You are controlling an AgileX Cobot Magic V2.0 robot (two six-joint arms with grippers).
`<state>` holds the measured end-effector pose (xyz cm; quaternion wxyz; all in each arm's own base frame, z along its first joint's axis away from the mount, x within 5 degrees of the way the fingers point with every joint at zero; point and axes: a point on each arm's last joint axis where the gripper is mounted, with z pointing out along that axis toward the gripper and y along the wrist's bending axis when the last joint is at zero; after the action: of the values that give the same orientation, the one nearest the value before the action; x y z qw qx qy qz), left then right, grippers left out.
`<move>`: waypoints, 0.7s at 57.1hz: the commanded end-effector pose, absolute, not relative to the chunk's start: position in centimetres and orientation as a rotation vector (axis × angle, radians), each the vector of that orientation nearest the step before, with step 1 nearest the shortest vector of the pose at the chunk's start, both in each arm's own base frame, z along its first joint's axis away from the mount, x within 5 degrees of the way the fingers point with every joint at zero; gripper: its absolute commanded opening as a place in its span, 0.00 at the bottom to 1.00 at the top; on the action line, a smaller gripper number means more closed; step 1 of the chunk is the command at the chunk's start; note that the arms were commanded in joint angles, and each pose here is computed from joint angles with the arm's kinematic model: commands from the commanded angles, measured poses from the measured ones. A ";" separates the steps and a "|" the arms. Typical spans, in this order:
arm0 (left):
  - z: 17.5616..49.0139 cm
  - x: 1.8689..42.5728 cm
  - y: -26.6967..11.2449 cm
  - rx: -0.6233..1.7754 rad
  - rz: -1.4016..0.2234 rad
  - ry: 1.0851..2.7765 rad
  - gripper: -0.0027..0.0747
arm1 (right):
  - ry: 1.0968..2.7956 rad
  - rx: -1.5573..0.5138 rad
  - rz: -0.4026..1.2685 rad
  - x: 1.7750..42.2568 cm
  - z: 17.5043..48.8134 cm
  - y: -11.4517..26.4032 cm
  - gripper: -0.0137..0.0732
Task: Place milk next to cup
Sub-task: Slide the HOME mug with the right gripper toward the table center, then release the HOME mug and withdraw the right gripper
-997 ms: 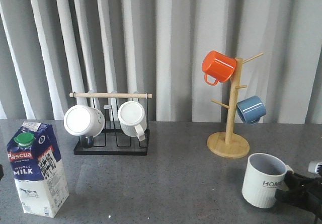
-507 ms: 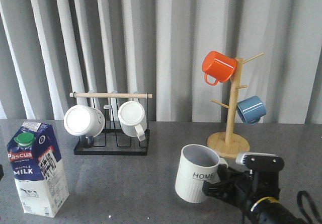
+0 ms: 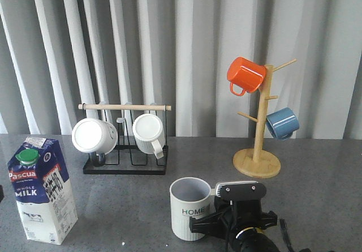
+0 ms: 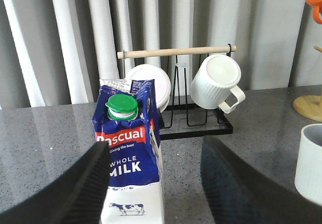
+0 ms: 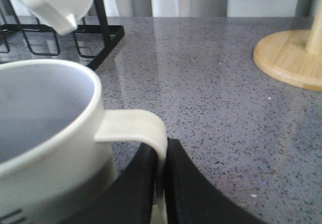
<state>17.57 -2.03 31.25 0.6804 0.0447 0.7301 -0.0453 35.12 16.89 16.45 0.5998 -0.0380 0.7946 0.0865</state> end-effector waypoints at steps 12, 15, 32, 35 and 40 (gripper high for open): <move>33.2 17.6 -2.1 0.087 -0.124 1.529 0.56 | 1.724 -0.082 0.163 35.6 19.2 16.8 0.25; 33.2 17.6 -2.1 0.087 -0.124 1.529 0.56 | 1.739 -0.088 0.166 35.6 19.0 16.8 0.29; 33.2 17.6 -2.1 0.087 -0.124 1.529 0.56 | 1.784 -0.134 0.167 34.9 19.1 16.7 0.49; 33.2 17.6 -2.1 0.087 -0.124 1.529 0.56 | 1.774 -0.143 0.166 34.4 19.4 16.5 0.50; 33.2 17.6 -2.1 0.087 -0.124 1.529 0.56 | 1.765 -0.182 0.161 33.1 19.7 15.9 0.50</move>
<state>17.57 -2.03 31.25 0.6804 0.0447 0.7301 -0.0453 33.87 16.40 16.11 0.5685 -0.0677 0.8171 0.0678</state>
